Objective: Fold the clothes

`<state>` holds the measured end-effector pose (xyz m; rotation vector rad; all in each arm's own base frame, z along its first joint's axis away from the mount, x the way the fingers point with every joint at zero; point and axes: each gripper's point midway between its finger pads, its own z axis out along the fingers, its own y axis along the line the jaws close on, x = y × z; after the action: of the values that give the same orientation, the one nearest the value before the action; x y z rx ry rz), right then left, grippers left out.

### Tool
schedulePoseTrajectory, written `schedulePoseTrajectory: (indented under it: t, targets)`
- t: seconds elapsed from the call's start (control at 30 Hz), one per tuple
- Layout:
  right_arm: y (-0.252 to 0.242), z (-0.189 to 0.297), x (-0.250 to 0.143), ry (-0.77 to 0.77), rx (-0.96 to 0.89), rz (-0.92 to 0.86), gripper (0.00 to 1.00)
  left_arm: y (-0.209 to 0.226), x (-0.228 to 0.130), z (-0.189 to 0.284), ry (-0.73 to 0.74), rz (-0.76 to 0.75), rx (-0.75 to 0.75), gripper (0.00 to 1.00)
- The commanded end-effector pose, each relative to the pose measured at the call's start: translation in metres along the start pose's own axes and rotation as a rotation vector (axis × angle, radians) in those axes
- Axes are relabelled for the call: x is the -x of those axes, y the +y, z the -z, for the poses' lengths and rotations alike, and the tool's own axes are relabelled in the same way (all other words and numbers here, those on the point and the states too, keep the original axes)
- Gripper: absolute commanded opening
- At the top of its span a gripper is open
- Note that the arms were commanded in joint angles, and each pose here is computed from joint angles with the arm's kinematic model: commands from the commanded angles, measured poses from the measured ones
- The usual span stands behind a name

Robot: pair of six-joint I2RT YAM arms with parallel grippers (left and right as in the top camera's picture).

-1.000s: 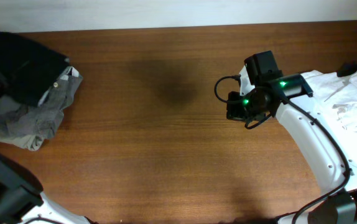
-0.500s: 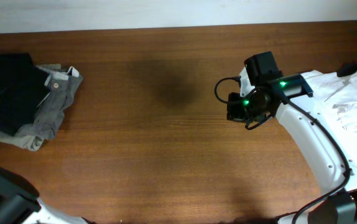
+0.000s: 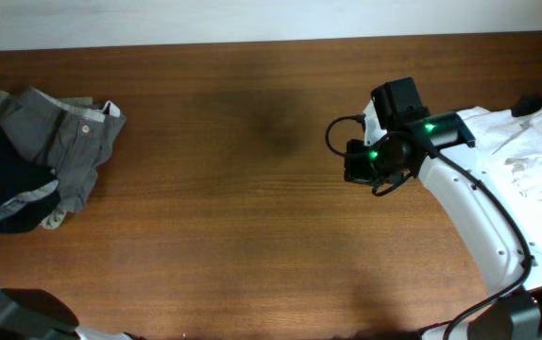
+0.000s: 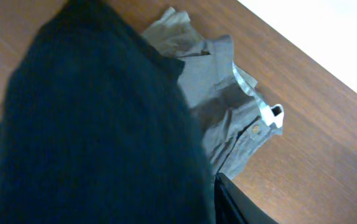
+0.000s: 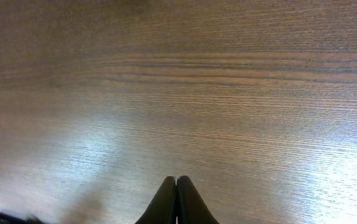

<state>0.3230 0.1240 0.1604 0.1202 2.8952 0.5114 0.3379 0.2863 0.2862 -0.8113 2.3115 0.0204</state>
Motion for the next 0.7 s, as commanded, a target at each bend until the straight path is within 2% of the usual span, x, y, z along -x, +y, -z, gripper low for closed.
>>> schedulePoseTrajectory:
  t: [0.0, 0.03, 0.07, 0.13, 0.27, 0.37, 0.43, 0.57, 0.67]
  targets:
    - [0.000, 0.000, 0.002, -0.006, -0.001, 0.011, 0.06, -0.016, 0.002, -0.008, 0.006, -0.012, -0.084, 0.26]
    - [0.000, 0.000, 0.002, -0.008, 0.000, 0.011, 0.06, -0.020, 0.001, -0.008, 0.006, -0.028, -0.093, 0.08]
    - [0.001, 0.000, 0.004, -0.013, 0.002, 0.013, 0.06, -0.024, 0.001, -0.009, 0.007, -0.037, -0.099, 0.00]
    - [0.002, 0.000, 0.007, -0.025, 0.007, 0.017, 0.06, -0.043, 0.004, -0.012, -0.003, -0.100, -0.131, 0.00]
    - [0.002, 0.001, 0.009, -0.037, 0.006, 0.020, 0.06, -0.111, 0.006, -0.014, -0.033, -0.227, -0.283, 0.00]
    - [-0.015, 0.002, 0.016, -0.076, -0.094, 0.018, 0.06, -0.193, -0.003, 0.012, -0.040, -0.323, -0.559, 0.00]
    - [-0.018, 0.003, 0.019, -0.088, -0.100, 0.012, 0.06, -0.237, -0.012, 0.029, -0.040, -0.399, -0.632, 0.00]
    - [-0.035, 0.014, 0.027, -0.099, -0.090, -0.053, 0.05, -0.335, -0.059, 0.073, -0.019, -0.614, -0.770, 0.00]
    - [-0.011, 0.012, 0.023, -0.049, 0.090, 0.025, 0.10, -0.379, -0.100, 0.085, 0.025, -0.715, -0.812, 0.00]
